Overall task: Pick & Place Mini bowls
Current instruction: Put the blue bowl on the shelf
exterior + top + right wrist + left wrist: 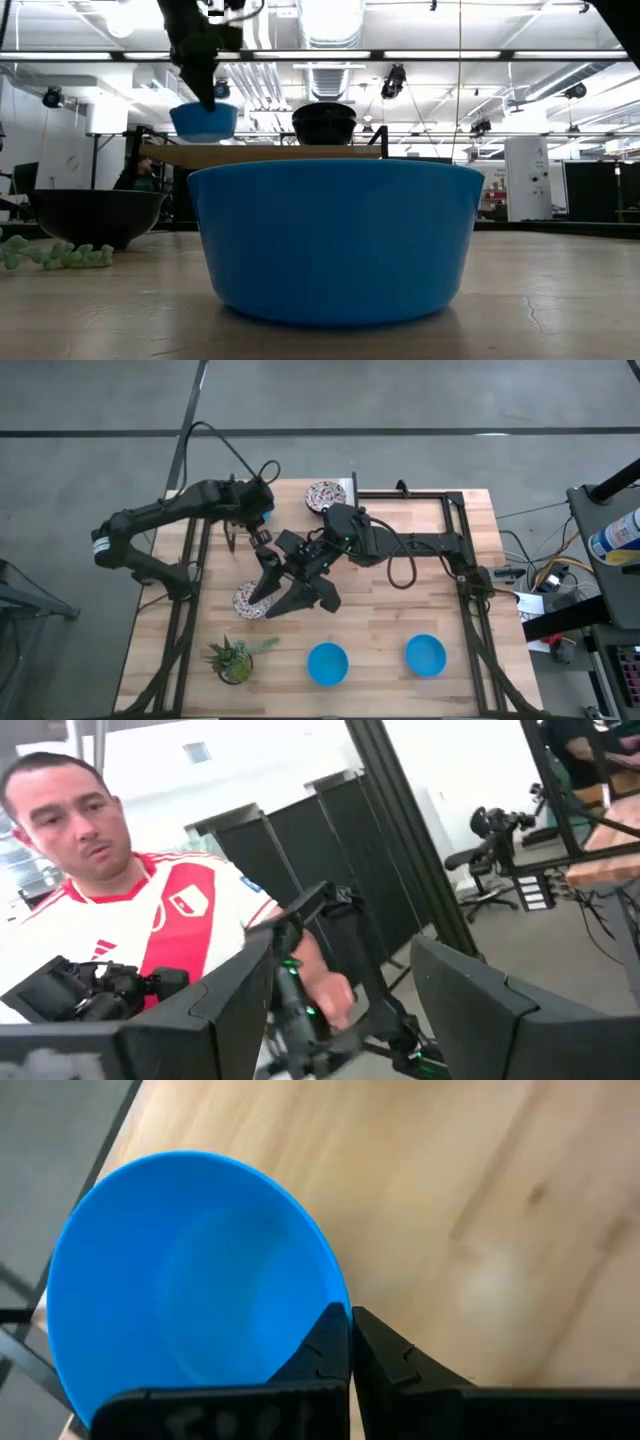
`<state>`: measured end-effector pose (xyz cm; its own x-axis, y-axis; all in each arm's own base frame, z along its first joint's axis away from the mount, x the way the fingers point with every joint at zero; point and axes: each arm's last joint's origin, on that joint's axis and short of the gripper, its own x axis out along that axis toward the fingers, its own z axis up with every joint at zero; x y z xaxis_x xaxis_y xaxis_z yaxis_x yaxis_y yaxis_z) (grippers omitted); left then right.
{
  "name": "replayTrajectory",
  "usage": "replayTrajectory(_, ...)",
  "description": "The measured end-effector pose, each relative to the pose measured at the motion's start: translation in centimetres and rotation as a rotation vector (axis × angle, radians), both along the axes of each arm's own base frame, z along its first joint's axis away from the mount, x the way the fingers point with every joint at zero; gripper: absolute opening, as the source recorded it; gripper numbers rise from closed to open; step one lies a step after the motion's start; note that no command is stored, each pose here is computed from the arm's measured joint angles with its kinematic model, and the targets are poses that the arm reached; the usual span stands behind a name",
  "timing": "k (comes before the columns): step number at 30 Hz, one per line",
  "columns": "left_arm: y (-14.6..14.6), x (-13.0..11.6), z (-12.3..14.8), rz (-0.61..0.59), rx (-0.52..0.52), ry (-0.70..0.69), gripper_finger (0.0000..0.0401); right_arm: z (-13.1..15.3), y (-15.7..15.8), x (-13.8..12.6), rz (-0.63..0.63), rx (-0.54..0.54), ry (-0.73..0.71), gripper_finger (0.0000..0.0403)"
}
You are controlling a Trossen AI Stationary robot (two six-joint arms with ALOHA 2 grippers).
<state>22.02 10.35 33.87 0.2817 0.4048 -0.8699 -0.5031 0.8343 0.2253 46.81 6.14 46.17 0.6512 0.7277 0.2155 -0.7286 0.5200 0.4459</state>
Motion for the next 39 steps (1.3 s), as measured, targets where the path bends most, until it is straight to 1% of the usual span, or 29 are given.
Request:
replayTrajectory(3, 1.4, 0.2, -0.8, 0.035, -0.021, 0.031, 0.0000, 0.0, 0.0, 0.0, 0.000, 0.000, -0.001, 0.0233)
replayTrajectory(8, 2.7, 0.9, -2.0, 0.029, -0.061, 0.079, 0.0000, 0.0, 0.0, 0.0, 0.000, 0.003, 0.002, 0.0233)
replayTrajectory(13, 3.0, 1.4, -2.7, 0.012, -0.069, 0.108, 0.0000, 0.2, 0.0, -0.2, 0.000, 0.003, -0.006, 0.0233)
replayTrajectory(18, 3.1, 1.5, -2.7, 0.004, -0.063, 0.099, 0.0000, 0.5, -0.1, -0.3, -0.001, 0.005, -0.021, 0.0233)
replayTrajectory(21, 3.1, 1.5, -2.6, 0.022, -0.077, 0.084, 0.0006, 0.4, -0.2, -0.3, -0.002, 0.005, -0.020, 0.0233)
replayTrajectory(25, 3.0, 1.5, -2.2, 0.033, -0.100, 0.061, 0.0026, 0.5, -0.3, -0.3, -0.004, 0.004, -0.021, 0.0233)
replayTrajectory(31, 2.8, 1.5, -2.4, 0.018, -0.161, 0.036, 0.0075, 0.5, -0.4, -0.2, -0.007, 0.003, -0.023, 0.0233)
replayTrajectory(35, 2.8, 1.5, -2.3, 0.037, -0.162, 0.025, 0.0103, 0.5, -0.4, -0.3, -0.006, 0.003, -0.023, 0.0233)
replayTrajectory(39, 2.8, 1.4, -1.6, 0.036, -0.143, 0.004, 0.0116, 0.5, -0.4, -0.3, -0.006, 0.005, -0.025, 0.0233)
